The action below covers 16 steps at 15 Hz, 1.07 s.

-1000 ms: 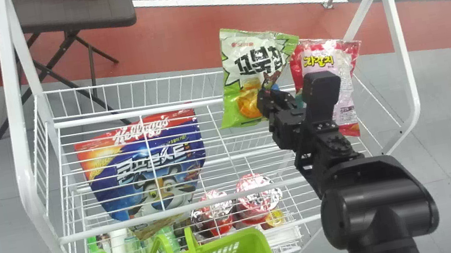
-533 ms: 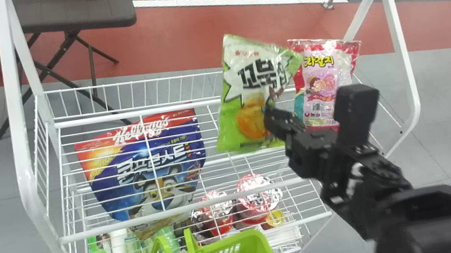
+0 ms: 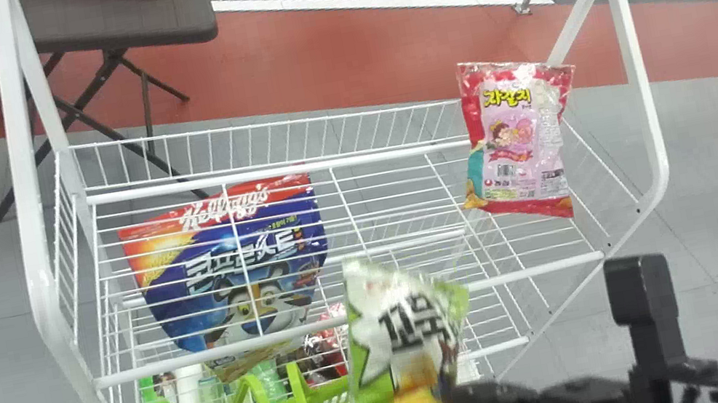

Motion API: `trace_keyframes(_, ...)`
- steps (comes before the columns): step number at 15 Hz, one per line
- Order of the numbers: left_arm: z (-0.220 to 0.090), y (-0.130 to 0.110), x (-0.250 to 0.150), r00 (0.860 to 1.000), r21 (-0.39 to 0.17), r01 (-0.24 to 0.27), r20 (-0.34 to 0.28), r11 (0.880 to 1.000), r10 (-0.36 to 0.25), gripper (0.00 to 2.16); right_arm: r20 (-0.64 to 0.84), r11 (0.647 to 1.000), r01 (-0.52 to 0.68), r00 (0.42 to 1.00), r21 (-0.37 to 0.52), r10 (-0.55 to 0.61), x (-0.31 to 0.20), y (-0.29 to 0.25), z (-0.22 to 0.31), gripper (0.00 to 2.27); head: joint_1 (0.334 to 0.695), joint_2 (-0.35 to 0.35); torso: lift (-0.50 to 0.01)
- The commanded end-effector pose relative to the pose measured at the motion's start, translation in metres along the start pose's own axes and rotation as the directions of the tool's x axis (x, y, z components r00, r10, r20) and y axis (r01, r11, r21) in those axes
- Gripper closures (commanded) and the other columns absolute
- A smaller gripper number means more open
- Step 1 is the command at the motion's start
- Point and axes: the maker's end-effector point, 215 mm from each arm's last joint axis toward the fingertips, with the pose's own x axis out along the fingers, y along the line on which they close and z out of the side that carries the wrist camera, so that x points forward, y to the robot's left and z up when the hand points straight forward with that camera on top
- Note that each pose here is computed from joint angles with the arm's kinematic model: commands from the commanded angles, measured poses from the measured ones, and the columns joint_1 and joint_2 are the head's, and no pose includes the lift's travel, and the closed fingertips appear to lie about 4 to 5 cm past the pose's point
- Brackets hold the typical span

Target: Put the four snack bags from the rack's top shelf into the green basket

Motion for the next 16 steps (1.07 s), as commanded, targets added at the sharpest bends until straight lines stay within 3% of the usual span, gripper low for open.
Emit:
trace_keyframes(1,0.001,-0.001,0.002,1.0,0.005,0.004,0.0,1.0,-0.004,1.53,-0.033,1.0,-0.012,0.999,0.027,0.013,-0.011,0.0,-0.01,2.22,0.695,-0.35,0.0)
trace_keyframes(3,0.001,0.0,0.002,1.0,0.006,0.003,-0.001,1.0,-0.003,1.53,-0.036,0.998,-0.067,0.997,0.014,0.067,-0.012,0.016,-0.011,2.22,0.695,-0.35,0.0)
trace_keyframes(7,0.001,0.0,0.002,1.0,0.006,0.002,-0.001,1.0,-0.002,1.53,-0.2,0.992,-0.125,0.972,0.008,0.124,0.011,0.043,-0.072,2.22,0.695,-0.35,0.0)
trace_keyframes(13,0.003,-0.003,0.004,1.0,0.012,0.014,-0.002,1.0,-0.014,1.53,-0.351,0.997,-0.049,0.936,-0.063,0.024,0.045,0.028,-0.124,2.21,0.695,-0.35,0.0)
trace_keyframes(14,0.003,-0.004,0.004,1.0,0.012,0.016,-0.002,1.0,-0.016,1.53,-0.365,0.997,-0.024,0.931,-0.075,-0.005,0.048,0.021,-0.129,2.04,0.695,-0.35,0.0)
trace_keyframes(15,0.003,-0.004,0.005,1.0,0.012,0.017,-0.003,1.0,-0.017,1.53,-0.384,0.998,-0.019,0.923,-0.062,-0.007,0.051,0.017,-0.138,1.41,0.695,-0.35,0.0)
trace_keyframes(16,0.003,-0.004,0.004,1.0,0.012,0.018,-0.004,1.0,-0.018,1.53,-0.384,0.998,-0.02,0.923,-0.057,-0.003,0.051,0.017,-0.137,0.3,0.695,-0.35,0.0)
